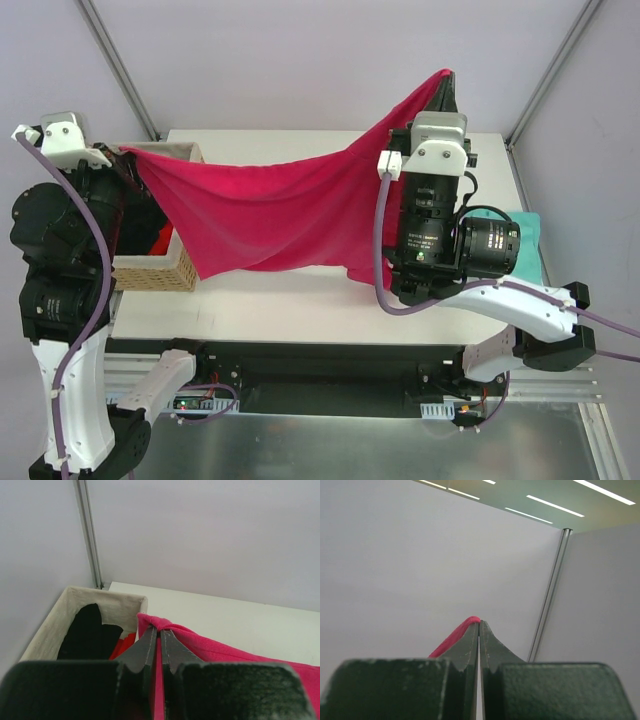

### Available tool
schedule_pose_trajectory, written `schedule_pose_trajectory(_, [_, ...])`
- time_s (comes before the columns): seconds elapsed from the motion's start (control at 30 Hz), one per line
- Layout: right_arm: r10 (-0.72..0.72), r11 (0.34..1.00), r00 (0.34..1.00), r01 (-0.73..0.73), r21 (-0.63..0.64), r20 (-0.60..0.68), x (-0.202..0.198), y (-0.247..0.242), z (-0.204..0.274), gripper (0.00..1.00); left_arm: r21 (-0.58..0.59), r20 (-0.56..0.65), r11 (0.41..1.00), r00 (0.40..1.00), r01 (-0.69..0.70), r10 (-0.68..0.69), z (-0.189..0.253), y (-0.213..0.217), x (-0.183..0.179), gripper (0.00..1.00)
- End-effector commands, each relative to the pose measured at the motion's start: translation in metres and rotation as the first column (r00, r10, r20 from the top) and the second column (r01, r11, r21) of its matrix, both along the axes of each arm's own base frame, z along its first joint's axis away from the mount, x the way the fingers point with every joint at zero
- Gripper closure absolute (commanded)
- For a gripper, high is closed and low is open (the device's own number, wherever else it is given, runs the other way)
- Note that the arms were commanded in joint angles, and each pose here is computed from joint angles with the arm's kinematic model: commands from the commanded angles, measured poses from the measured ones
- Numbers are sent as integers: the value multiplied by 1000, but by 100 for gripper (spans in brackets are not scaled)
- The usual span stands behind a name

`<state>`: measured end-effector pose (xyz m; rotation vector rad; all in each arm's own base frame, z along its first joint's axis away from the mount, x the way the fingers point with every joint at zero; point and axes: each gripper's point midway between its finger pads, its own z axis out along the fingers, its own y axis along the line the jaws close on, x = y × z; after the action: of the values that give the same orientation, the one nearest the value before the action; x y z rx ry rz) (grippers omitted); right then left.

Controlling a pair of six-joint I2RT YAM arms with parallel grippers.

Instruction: Fold and stack the t-shirts

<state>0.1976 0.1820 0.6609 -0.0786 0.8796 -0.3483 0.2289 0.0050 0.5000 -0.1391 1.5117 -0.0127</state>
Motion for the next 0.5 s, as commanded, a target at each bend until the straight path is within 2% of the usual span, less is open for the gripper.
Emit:
schedule_pose_trajectory(0.0, [-384, 865, 922, 380, -328, 55, -24, -49, 22, 99, 10, 22, 999, 999, -39, 38, 4, 8, -8, 100])
schedule_pose_trajectory(0.27, [-404, 864, 914, 389, -319, 19, -22, -48, 14, 99, 3, -15, 999, 999, -39, 39, -8, 8, -9, 100])
schedule_pose_trajectory(0.47, [-421, 868, 905, 383, -315, -57, -18, -52, -2, 99, -26, -47, 999, 998, -39, 38, -17, 7, -15, 100])
